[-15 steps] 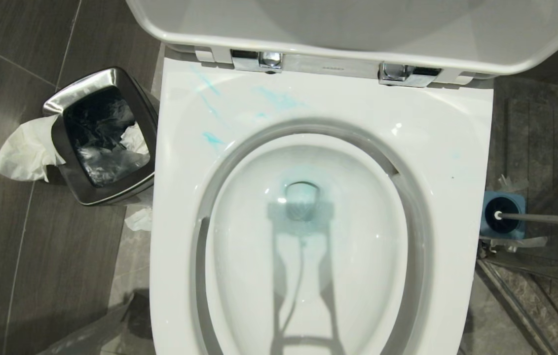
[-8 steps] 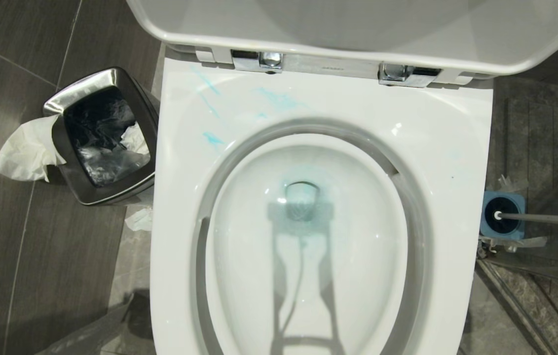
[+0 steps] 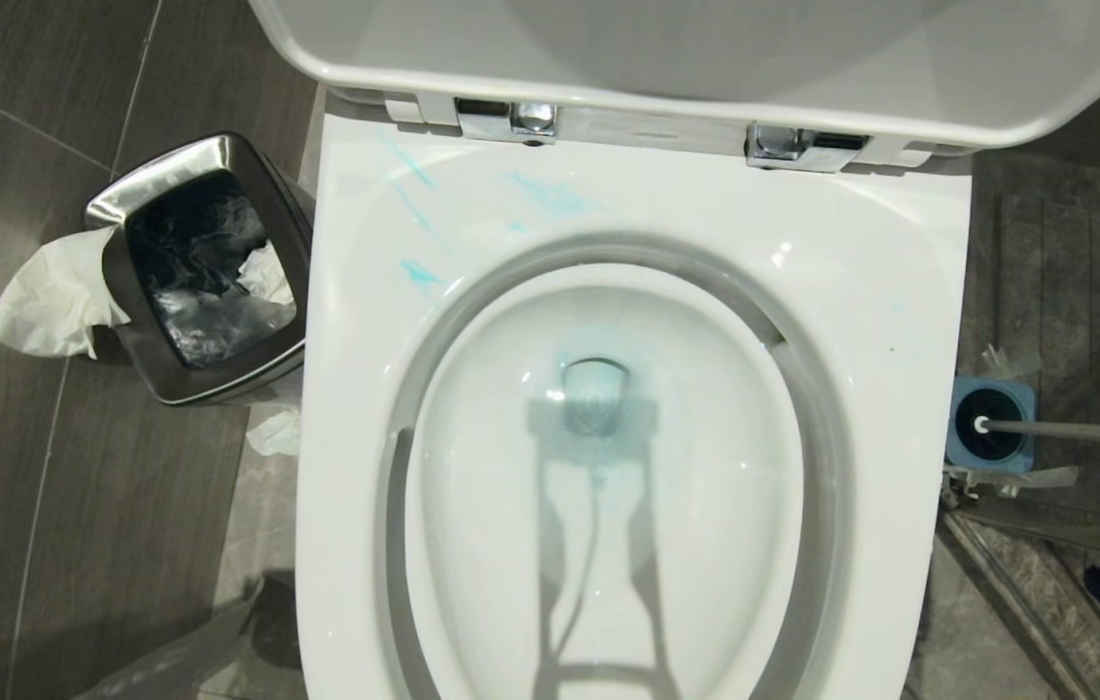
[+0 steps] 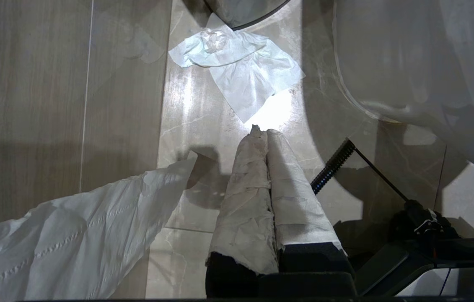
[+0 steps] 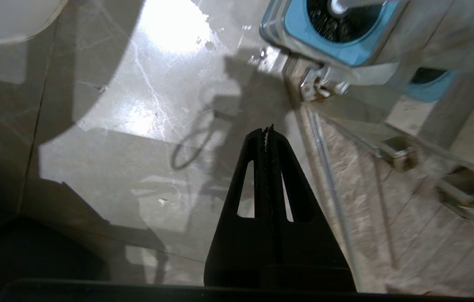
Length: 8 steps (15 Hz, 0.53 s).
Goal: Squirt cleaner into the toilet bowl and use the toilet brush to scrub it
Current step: Scrub the toilet bowl
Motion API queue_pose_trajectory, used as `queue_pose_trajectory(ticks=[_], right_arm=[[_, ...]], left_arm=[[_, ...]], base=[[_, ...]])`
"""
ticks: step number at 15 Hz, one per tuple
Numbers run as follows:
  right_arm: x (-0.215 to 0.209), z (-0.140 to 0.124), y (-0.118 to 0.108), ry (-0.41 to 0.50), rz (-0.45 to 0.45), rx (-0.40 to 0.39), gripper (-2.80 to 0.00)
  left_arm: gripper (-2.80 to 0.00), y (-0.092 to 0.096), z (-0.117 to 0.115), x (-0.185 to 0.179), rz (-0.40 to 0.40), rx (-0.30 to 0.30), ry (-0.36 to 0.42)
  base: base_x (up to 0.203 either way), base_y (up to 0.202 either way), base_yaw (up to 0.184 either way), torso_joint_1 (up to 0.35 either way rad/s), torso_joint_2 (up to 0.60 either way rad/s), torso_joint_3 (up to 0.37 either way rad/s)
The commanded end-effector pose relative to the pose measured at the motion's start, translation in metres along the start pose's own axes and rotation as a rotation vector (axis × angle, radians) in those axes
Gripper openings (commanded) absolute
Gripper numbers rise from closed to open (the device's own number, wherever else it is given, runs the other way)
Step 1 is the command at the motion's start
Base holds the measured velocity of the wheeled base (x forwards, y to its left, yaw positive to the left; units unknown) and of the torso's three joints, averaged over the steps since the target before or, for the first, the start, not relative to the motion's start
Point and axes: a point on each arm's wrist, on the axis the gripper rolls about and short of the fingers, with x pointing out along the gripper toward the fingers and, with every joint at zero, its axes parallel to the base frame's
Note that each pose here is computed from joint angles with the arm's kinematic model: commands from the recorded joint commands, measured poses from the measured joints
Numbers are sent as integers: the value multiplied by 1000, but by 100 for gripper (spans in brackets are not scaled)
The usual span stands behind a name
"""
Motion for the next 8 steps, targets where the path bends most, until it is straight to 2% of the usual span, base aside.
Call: queue_pose_trajectory(ticks=[1,4,6,8], right_arm=[[28,-8,-2,104,16,53,-280],[51,-12,-5,120,-1,95,-280],[63,-7,-7,59,-42,88,-280],[72,2,-7,-26,-133,72,-280]], left_arm=[[-280,0,0,0,0,0,1],[-280,0,0,0,0,0,3],[-280,0,0,0,0,0,1],[-280,0,0,0,0,0,3]], base=[[0,0,0,0,0,0],[0,0,0,0,0,0],[0,0,0,0,0,0],[0,0,0,0,0,0]])
